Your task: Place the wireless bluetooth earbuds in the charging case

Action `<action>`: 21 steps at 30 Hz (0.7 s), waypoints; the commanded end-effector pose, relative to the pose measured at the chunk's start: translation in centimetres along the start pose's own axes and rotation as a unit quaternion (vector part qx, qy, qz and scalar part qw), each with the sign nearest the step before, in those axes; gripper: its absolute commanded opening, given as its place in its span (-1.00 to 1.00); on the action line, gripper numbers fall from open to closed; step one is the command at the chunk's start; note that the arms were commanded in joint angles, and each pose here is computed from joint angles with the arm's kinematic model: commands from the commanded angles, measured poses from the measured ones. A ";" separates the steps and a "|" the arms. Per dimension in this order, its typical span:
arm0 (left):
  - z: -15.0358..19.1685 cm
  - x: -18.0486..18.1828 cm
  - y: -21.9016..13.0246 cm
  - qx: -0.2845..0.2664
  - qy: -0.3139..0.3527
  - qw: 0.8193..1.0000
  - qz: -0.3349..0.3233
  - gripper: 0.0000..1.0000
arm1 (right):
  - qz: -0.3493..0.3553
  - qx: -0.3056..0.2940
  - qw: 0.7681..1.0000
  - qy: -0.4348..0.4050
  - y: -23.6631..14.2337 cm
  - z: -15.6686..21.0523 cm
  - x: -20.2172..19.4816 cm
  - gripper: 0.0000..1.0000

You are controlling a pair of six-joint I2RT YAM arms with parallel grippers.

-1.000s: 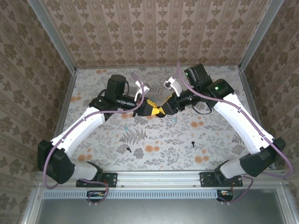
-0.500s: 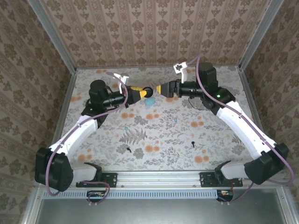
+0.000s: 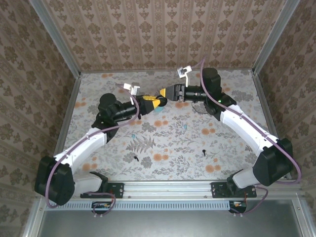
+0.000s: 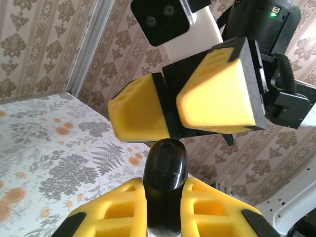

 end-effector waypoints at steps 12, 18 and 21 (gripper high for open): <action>-1.0 -2.4 -1.7 -0.094 -0.017 0.995 -0.005 -0.87 | -0.045 -0.028 0.998 -0.017 -1.7 1.2 3.2 0.10; -0.5 -2.9 -1.0 -0.088 -0.019 0.996 0.010 -0.87 | -0.062 -0.011 0.998 -0.001 -0.9 1.1 3.2 -0.13; -0.5 -3.0 -0.7 -0.087 -0.022 0.996 0.016 -0.88 | -0.067 -0.010 0.998 -0.004 -0.8 0.8 3.4 -0.40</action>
Point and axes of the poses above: each hand's point on the last joint's axis, 136 mm out from that joint toward the fingers, its own y axis out along the fingers, its own x axis along the line the jaws close on, z = x × y, the point moved 8 cm from there along -y, back along the fingers, and after that the axes turned 7 degrees about -y, right-handed, at the moved point
